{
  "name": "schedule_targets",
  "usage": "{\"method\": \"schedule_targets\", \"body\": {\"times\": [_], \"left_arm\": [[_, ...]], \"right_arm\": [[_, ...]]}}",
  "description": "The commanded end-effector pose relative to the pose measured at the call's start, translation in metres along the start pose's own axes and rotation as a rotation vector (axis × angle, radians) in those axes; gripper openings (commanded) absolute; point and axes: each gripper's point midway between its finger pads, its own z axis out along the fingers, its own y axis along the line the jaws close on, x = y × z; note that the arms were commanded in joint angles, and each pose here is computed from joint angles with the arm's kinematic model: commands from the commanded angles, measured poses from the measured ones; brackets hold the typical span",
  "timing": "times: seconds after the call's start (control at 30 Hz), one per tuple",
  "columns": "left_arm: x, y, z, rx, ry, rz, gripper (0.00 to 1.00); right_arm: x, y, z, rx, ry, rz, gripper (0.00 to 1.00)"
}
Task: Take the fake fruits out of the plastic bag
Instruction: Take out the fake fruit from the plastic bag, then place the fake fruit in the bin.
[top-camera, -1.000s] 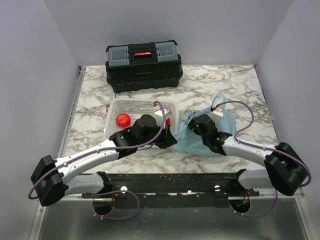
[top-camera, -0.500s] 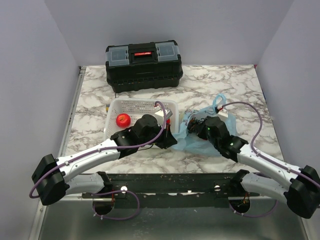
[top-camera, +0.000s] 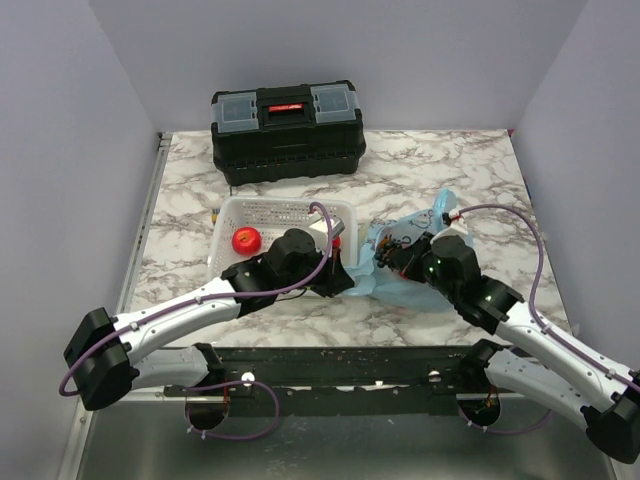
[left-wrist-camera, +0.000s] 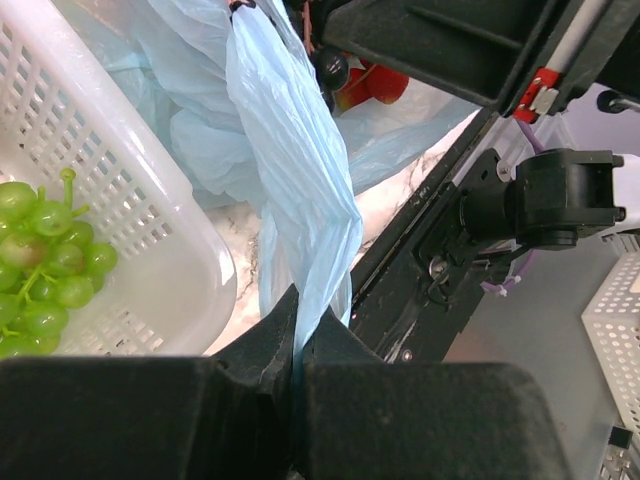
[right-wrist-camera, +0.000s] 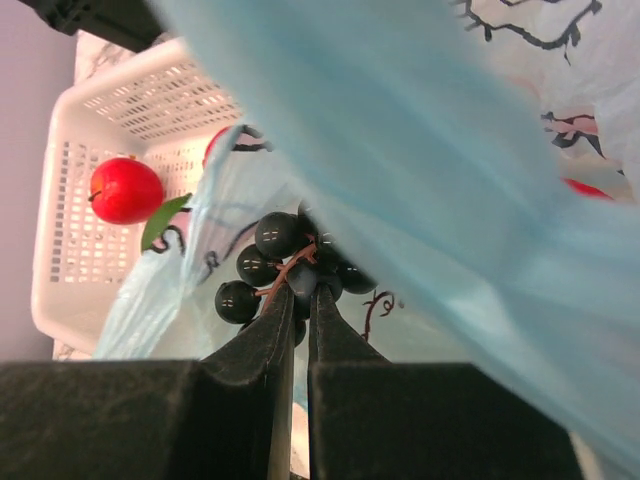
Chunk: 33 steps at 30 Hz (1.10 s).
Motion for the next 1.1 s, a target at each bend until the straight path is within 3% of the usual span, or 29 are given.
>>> {"method": "schedule_targets", "body": {"times": [0.0, 0.53, 0.77, 1.07], "left_arm": [[-0.007, -0.006, 0.002, 0.019, -0.013, 0.007, 0.0], [-0.003, -0.005, 0.003, 0.023, -0.005, -0.005, 0.0], [-0.003, -0.009, 0.004, 0.045, -0.003, -0.013, 0.0], [0.0, -0.008, 0.0, 0.045, -0.014, -0.028, 0.0]], "right_arm": [[-0.018, 0.016, -0.007, -0.033, -0.026, 0.005, 0.01], [-0.055, 0.036, -0.034, -0.076, -0.108, -0.022, 0.01], [-0.083, 0.063, -0.045, -0.136, -0.156, -0.027, 0.01], [-0.109, 0.113, -0.03, -0.236, -0.171, -0.066, 0.01]]}}
